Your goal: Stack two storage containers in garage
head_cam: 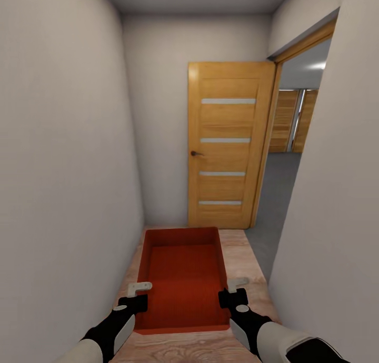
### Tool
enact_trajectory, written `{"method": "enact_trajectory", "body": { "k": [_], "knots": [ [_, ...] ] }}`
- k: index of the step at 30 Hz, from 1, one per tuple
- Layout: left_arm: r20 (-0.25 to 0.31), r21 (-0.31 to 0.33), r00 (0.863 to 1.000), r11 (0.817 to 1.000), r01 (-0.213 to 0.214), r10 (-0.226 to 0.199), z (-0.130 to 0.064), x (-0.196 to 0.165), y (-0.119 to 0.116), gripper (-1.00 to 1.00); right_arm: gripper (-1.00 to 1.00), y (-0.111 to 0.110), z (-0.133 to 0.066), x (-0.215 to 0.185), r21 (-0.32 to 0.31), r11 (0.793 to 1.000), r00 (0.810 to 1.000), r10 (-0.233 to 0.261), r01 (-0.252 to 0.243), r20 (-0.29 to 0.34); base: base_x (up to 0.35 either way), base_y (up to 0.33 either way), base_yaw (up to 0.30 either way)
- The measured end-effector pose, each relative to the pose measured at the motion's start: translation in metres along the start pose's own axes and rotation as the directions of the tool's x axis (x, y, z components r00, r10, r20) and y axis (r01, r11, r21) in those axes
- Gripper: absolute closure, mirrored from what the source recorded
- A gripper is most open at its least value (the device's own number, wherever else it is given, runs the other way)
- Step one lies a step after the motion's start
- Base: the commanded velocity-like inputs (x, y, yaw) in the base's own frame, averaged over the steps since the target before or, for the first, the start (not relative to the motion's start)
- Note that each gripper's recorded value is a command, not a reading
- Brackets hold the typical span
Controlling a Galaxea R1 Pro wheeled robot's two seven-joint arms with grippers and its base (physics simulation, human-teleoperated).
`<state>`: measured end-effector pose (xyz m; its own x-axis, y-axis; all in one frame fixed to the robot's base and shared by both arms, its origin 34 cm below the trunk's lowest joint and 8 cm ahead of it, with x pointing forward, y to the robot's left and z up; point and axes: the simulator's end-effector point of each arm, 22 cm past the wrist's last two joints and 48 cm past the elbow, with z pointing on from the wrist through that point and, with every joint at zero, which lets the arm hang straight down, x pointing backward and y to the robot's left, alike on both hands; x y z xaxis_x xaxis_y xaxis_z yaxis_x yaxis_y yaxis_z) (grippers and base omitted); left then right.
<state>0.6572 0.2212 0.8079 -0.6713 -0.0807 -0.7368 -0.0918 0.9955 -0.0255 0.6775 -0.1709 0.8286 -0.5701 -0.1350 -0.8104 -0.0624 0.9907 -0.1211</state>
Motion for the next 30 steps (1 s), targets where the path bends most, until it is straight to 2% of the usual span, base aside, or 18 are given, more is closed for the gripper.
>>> {"method": "enact_trajectory", "body": {
  "k": [30],
  "knots": [
    [0.0,0.0,1.0,1.0,-0.002,0.002,0.0,-0.0006,0.0003,1.0,1.0,0.0003,-0.0001,0.0,0.0,1.0,1.0,0.002,-0.002,0.0,0.326,0.0,0.0]
  ]
}}
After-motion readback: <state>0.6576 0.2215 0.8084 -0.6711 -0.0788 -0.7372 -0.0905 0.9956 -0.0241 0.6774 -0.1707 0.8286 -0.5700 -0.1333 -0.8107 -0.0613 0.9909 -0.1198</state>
